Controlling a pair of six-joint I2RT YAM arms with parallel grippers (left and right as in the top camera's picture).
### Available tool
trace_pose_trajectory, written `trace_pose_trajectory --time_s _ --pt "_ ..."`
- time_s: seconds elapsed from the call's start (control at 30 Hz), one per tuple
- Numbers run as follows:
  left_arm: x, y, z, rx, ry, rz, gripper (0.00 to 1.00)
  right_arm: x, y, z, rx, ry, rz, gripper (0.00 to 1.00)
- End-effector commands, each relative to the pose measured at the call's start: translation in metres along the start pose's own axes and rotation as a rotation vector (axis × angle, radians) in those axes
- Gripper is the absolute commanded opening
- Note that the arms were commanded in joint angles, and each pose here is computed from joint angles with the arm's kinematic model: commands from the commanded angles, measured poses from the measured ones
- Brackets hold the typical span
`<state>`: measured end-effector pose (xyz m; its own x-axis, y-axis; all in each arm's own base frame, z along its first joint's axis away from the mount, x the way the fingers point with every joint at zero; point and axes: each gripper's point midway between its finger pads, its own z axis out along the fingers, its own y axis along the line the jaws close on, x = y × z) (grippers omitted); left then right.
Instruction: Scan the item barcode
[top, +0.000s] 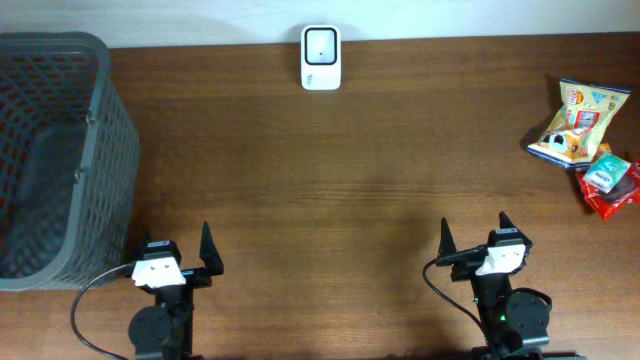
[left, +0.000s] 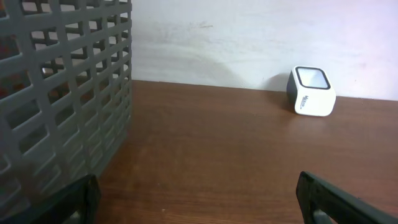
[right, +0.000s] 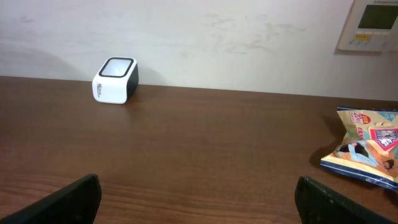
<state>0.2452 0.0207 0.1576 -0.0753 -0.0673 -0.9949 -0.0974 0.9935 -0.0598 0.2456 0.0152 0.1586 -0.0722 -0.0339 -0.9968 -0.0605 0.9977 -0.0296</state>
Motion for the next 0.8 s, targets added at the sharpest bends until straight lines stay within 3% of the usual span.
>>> trace_pose_trajectory --time_s 0.0,0.77 --pt "0.0016 -0.0012 0.0 0.01 -0.001 0.038 0.99 0.0033 -0.0035 0.0001 0.018 0.006 0.008 0.98" --pt "0.0014 -0.0012 0.0 0.01 -0.002 0.078 0.99 0.0033 -0.0035 0.0001 0.018 0.006 0.008 0.98"
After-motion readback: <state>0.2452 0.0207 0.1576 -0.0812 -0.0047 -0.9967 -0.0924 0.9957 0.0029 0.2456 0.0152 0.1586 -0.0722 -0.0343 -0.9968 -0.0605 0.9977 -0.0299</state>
